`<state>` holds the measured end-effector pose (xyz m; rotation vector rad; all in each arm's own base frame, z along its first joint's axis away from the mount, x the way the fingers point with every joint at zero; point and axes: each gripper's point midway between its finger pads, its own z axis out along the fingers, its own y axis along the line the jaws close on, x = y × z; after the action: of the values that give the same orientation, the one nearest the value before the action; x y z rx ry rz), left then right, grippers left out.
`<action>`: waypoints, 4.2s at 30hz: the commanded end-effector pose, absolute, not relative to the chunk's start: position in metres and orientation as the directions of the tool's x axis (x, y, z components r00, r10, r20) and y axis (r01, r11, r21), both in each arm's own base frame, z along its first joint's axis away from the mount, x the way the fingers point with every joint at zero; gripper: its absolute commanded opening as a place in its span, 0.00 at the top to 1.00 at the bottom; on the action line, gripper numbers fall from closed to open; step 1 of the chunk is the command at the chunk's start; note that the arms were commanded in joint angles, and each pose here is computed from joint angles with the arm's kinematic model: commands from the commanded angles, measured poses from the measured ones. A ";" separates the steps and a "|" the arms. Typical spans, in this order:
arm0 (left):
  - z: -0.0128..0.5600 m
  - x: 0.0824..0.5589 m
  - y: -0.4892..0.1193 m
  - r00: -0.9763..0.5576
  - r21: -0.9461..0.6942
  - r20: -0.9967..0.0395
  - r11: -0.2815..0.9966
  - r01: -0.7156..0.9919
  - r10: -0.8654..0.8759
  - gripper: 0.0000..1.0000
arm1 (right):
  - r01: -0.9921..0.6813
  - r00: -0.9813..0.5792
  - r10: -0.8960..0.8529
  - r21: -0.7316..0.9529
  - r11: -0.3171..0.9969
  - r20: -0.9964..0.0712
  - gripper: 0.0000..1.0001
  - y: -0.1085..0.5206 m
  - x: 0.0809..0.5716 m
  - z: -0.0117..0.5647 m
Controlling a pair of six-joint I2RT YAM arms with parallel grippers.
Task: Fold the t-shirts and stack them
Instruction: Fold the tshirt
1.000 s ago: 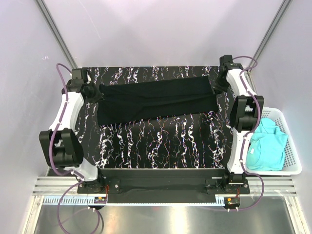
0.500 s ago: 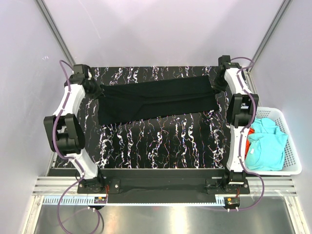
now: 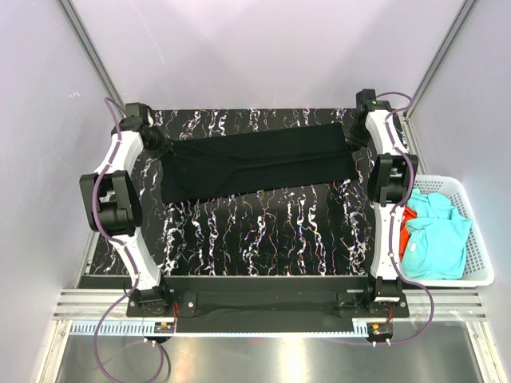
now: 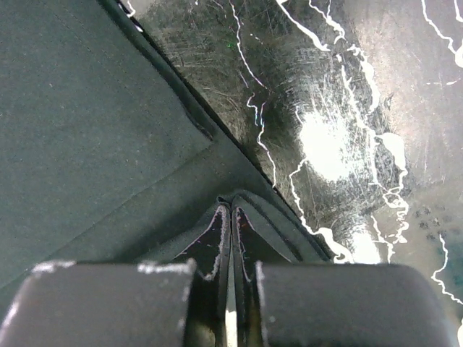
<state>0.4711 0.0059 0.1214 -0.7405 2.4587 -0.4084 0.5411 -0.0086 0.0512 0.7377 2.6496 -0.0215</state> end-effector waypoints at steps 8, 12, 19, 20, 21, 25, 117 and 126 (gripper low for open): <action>0.119 0.510 0.018 -0.682 -0.450 -0.443 0.802 -0.393 -0.582 1.00 | 0.491 -0.773 0.492 0.113 0.863 -0.401 0.94 -0.012 0.561 0.051; 0.109 0.518 0.023 -0.685 -0.452 -0.434 0.799 -0.395 -0.585 0.99 | 0.496 -0.766 0.502 0.128 0.859 -0.402 0.92 -0.011 0.567 0.047; 0.098 0.527 0.031 -0.707 -0.434 -0.442 0.821 -0.370 -0.553 0.73 | 0.490 -0.771 0.494 0.121 0.863 -0.401 0.71 -0.012 0.567 0.046; 0.100 0.527 0.032 -0.710 -0.427 -0.452 0.830 -0.359 -0.540 0.72 | 0.490 -0.771 0.492 0.118 0.864 -0.404 0.68 -0.014 0.567 0.048; 0.110 0.529 0.033 -0.703 -0.426 -0.470 0.835 -0.349 -0.534 0.69 | 0.491 -0.768 0.492 0.115 0.863 -0.411 0.66 -0.016 0.566 0.053; 0.146 0.523 0.031 -0.674 -0.411 -0.535 0.854 -0.319 -0.509 0.59 | 0.484 -0.753 0.466 0.088 0.870 -0.465 0.59 -0.032 0.568 0.077; 0.066 0.478 0.020 -0.808 -0.550 -0.256 0.767 -0.329 -0.530 0.43 | 0.084 -0.966 0.252 0.840 0.536 -0.063 0.70 0.442 0.493 0.053; 0.079 0.491 0.013 -0.792 -0.606 -0.262 0.733 -0.310 -0.551 0.83 | 0.058 -0.960 0.262 0.852 0.520 -0.094 0.72 0.444 0.501 0.065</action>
<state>0.4705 0.0167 0.0532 -0.7007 2.5932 -0.6911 0.4865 0.4395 0.0430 0.3017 2.6376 1.3683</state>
